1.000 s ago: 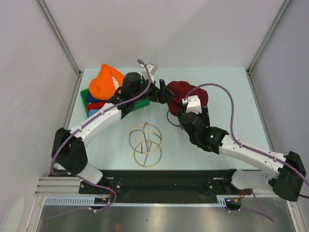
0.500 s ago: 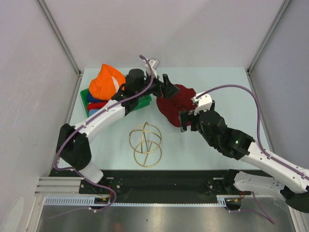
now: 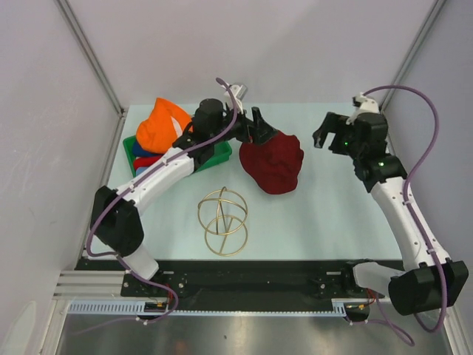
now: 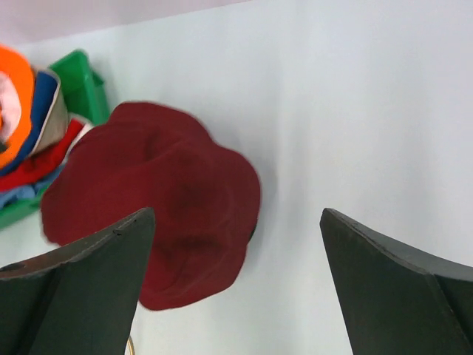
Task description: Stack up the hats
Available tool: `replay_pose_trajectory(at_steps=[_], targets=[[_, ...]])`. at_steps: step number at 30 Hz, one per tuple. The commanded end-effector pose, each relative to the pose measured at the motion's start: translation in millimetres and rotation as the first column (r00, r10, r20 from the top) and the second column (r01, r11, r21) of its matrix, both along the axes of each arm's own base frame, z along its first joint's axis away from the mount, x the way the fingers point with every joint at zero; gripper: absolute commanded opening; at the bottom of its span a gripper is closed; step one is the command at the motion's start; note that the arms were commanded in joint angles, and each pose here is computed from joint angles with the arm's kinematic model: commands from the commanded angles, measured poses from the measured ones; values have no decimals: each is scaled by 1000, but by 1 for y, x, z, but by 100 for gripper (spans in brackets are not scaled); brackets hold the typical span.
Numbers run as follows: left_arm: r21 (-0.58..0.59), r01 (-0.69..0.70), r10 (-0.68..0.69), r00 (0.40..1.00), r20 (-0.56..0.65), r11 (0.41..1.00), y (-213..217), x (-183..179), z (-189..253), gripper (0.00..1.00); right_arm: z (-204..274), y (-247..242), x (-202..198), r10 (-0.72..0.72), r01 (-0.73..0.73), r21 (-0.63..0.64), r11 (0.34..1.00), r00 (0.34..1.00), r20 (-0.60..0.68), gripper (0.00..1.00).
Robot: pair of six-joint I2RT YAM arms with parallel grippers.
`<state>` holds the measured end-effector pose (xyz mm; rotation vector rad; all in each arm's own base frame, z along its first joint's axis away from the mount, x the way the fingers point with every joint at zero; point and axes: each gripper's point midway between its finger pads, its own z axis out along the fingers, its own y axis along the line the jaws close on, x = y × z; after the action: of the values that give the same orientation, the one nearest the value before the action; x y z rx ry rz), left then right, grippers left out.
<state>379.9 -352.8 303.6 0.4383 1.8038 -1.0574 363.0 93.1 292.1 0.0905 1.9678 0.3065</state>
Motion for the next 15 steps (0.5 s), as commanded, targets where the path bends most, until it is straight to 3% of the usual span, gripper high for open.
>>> replay_pose_trajectory(at_steps=[1, 6, 11, 15], targets=[[4, -6, 6, 998, 62, 1000, -2, 6, 24, 99, 21, -4, 9, 53, -64, 194, 979, 997, 58, 99], [23, -17, 16, 997, 72, 1000, -1, 10, 25, 99, -15, -14, 16, 39, -35, 265, 964, 999, -10, 98], [93, -136, 125, 986, 112, 986, 24, 16, 26, 100, -17, 15, -1, 134, -135, 262, 956, 991, 23, 97], [144, -160, 153, 986, 60, 977, 45, 13, 19, 99, -21, 41, -17, 196, -195, 235, 952, 980, 19, 95]])
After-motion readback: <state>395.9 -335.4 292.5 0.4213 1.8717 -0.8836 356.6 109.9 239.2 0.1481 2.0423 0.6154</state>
